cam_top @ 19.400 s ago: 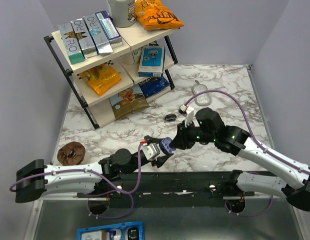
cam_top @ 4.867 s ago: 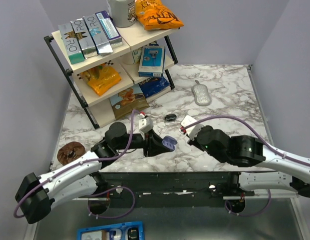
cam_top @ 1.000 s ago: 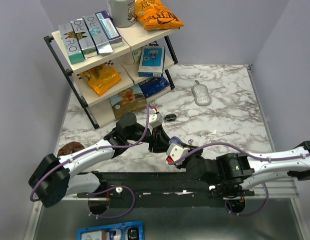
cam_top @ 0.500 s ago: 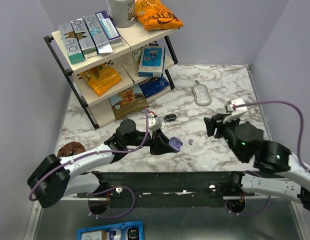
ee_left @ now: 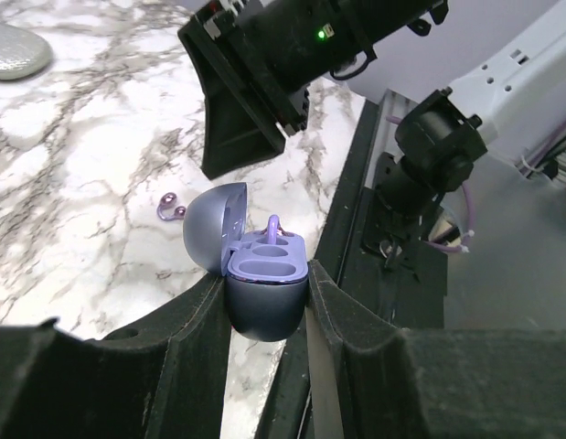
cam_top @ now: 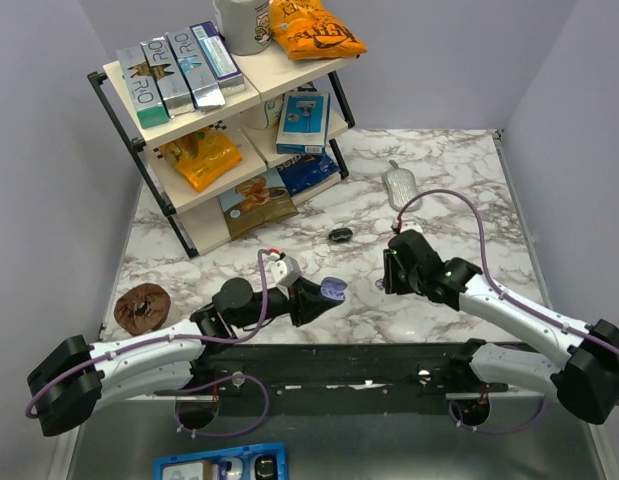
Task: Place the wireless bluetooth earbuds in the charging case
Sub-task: Adjust the earbud at the center of the board.
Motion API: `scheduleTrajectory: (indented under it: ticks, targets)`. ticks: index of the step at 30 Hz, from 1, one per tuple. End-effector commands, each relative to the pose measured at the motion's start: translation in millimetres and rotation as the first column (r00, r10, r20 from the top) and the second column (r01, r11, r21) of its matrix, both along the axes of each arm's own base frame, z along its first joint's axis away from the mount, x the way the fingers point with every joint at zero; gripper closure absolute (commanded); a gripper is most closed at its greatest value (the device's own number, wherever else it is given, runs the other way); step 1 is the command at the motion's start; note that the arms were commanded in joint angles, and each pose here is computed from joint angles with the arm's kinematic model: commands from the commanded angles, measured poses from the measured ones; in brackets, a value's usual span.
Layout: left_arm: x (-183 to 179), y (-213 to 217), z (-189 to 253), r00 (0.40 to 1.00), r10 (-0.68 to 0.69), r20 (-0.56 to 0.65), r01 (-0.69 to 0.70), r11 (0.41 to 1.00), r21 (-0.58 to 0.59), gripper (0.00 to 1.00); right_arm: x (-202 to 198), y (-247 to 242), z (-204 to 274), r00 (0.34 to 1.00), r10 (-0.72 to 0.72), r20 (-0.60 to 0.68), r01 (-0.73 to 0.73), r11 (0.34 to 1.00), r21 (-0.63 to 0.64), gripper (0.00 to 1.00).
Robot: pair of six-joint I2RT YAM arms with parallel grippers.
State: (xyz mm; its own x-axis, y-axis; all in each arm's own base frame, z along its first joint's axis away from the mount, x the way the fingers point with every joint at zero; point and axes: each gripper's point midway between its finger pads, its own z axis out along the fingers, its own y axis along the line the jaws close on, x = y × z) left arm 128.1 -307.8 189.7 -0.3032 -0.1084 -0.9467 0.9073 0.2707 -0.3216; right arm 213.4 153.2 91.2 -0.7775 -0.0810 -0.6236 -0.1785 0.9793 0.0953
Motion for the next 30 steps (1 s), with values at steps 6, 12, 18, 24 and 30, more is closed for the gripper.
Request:
scheduleTrajectory:
  ticks: [6, 12, 18, 24, 30]
  targets:
    - [12.2, 19.1, 12.9, 0.986, 0.165, 0.019, -0.163, 0.983, -0.087, 1.00, 7.3, 52.8, -11.1, 0.995, 0.051, -0.080, -0.035, 0.980, 0.194, 0.64]
    - [8.2, 20.1, 12.7, 0.986, 0.164, 0.015, -0.162, 0.983, -0.086, 1.00, 16.5, 52.0, -27.0, 0.995, 0.028, -0.091, -0.015, 0.989, 0.145, 0.64]
    - [6.9, 19.6, 8.4, 0.987, 0.163, 0.007, -0.162, 0.984, -0.072, 1.00, 28.4, 41.1, -31.4, 0.999, -0.015, -0.052, 0.018, 0.997, 0.072, 0.62]
    - [6.5, 18.3, 7.9, 0.987, 0.161, 0.014, -0.160, 0.985, -0.060, 1.00, 26.0, 22.3, -43.5, 0.997, -0.049, -0.060, 0.048, 0.999, -0.022, 0.56]
    - [3.7, 17.8, 6.7, 0.988, 0.154, 0.015, -0.152, 0.987, -0.057, 1.00, 20.3, 15.1, -52.2, 0.994, -0.083, -0.073, 0.080, 0.996, -0.032, 0.47]
